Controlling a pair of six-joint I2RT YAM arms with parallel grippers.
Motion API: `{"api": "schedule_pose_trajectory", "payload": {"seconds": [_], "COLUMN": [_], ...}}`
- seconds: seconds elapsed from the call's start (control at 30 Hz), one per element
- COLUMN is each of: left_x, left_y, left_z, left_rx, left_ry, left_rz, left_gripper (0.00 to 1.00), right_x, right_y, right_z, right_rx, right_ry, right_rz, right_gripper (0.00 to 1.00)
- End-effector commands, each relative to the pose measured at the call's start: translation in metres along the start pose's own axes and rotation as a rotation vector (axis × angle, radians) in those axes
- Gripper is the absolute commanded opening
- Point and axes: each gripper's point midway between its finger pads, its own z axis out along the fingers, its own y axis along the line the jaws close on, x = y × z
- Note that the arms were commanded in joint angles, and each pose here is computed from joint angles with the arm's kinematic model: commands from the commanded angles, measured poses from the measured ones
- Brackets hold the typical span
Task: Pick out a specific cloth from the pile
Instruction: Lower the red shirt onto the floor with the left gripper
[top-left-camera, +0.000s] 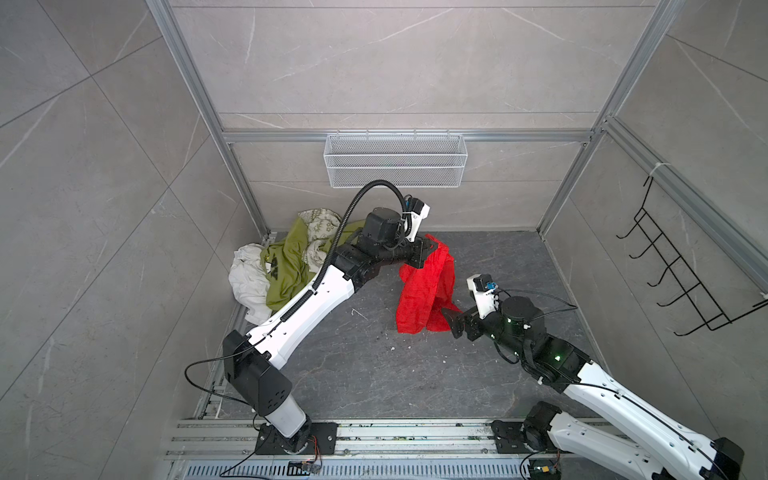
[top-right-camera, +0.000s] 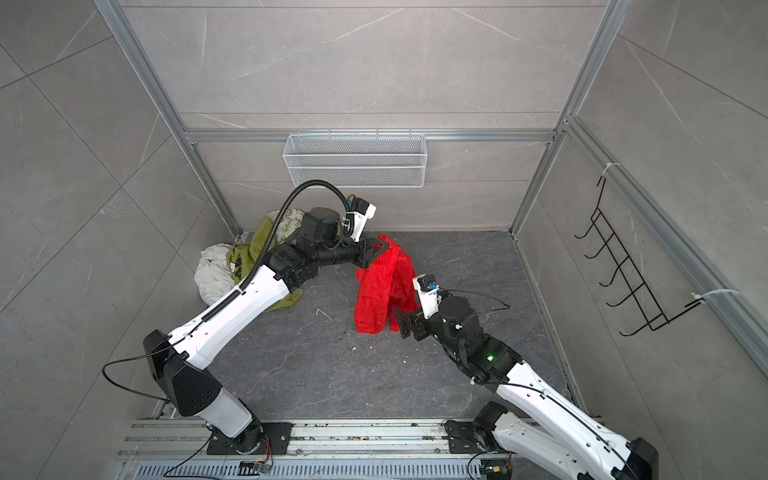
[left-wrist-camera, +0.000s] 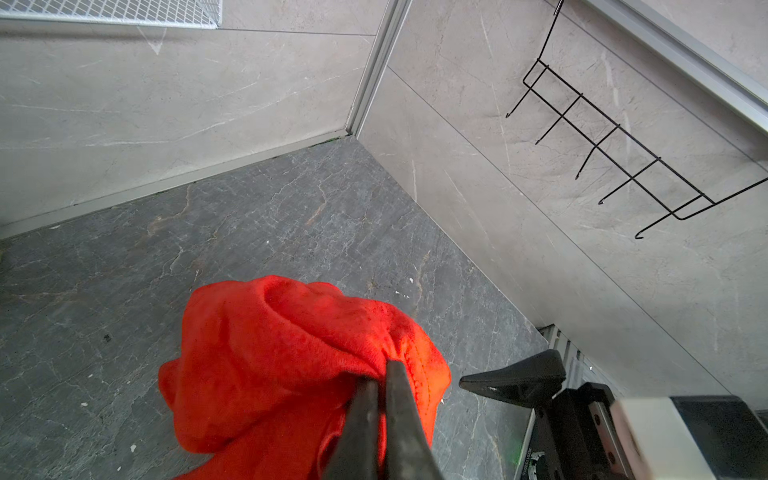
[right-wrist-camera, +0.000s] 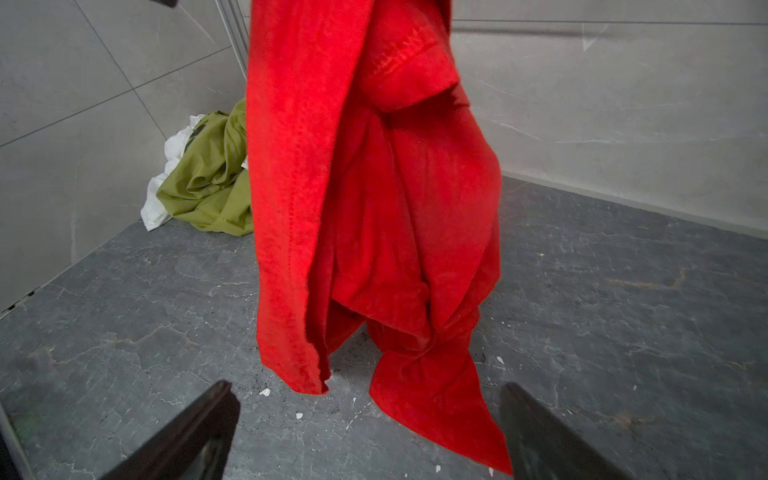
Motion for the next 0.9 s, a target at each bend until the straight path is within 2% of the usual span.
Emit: {"api": "schedule_pose_trajectory", "payload": {"seconds": [0.0,0.23,0.87], "left_x": [-0.009,0.004,0.054], "left_y": [0.000,0.006,0.024], "left_z": [0.008,0.025,0.063], "left_rx": [0.016,0.034,0.073], "left_ry": [-0.049,-0.029,0.028], "left_rz": [0.023,-0.010,-0.110], "left_gripper": [0.00,0.00,0.00], "right_x": [0.001,0.012,0.024], "right_y": [-0.003,-0.014,-0.025], "right_z": [0.004,0.006,0.004], "right_rx": [-0.013,0.002,0.033], "right_ry": [-0.018,-0.007,0.002], "right_rz": [0.061,0.108,0.133], "right_gripper": [1.00,1.00,1.00]}}
